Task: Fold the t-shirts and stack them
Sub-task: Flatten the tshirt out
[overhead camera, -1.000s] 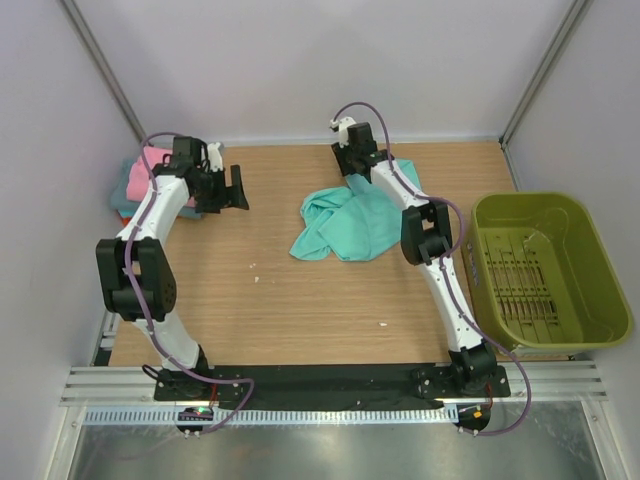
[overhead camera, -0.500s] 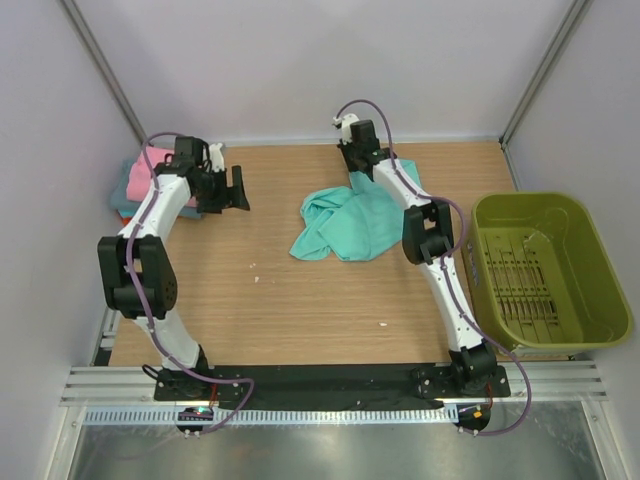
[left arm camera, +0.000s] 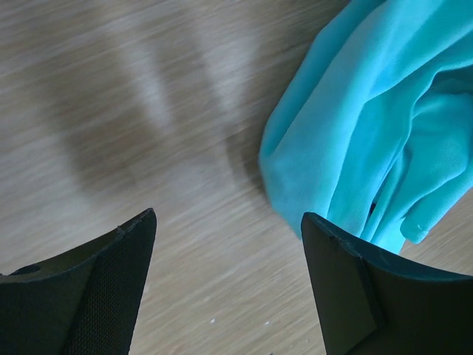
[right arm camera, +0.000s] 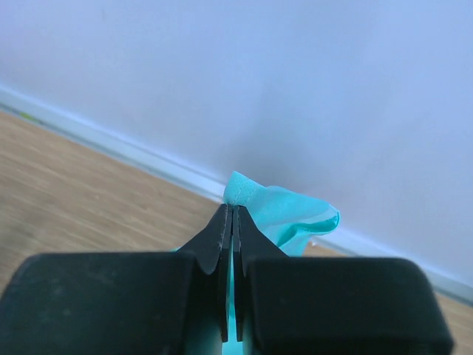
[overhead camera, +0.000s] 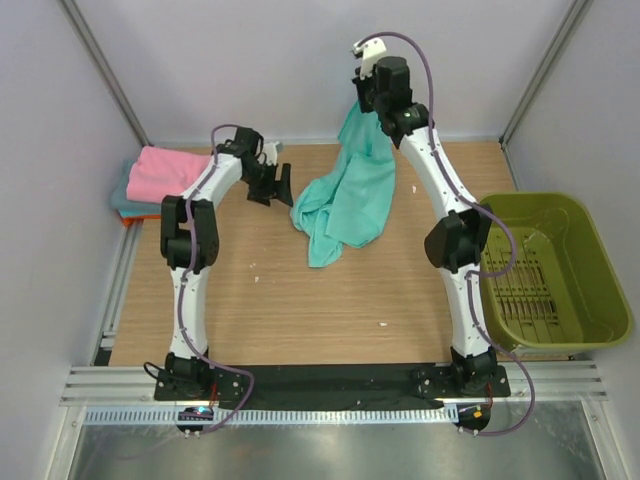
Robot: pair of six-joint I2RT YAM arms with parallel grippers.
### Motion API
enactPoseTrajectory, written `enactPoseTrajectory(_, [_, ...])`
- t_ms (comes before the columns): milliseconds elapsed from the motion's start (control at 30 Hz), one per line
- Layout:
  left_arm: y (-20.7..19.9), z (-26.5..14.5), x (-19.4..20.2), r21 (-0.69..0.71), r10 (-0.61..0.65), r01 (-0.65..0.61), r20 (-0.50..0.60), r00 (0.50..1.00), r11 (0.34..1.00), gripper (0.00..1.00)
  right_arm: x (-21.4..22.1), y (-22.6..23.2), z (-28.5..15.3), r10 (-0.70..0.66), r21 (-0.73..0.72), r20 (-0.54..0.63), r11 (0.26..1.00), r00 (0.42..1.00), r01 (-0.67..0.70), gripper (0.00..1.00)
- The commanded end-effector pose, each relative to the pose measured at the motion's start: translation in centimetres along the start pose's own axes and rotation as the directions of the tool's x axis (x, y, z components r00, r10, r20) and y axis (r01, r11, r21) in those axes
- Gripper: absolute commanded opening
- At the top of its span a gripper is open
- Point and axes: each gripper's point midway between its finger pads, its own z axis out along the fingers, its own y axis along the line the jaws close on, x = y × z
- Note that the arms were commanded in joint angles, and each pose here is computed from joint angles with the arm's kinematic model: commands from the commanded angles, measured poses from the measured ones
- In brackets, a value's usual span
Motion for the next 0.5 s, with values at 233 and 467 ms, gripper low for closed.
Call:
enactPoseTrajectory(233, [-4.4, 2.8, 0.4, 0.172, 0.02, -0.009, -0.065, 0.998, 0.985, 0.75, -6.7, -0.4, -4.7, -0.04, 0.04, 0.111, 0.999, 0.993, 0.035, 0.04])
enactPoseTrajectory(467, [-5.4, 0.5, 2.4, 0.173, 0.002, 0.015, -0.098, 0.995, 0.985, 0.74, -6.3, 0.3, -4.1, -0.049, 0.029, 0.103, 0.998, 0.994, 0.047, 0.03])
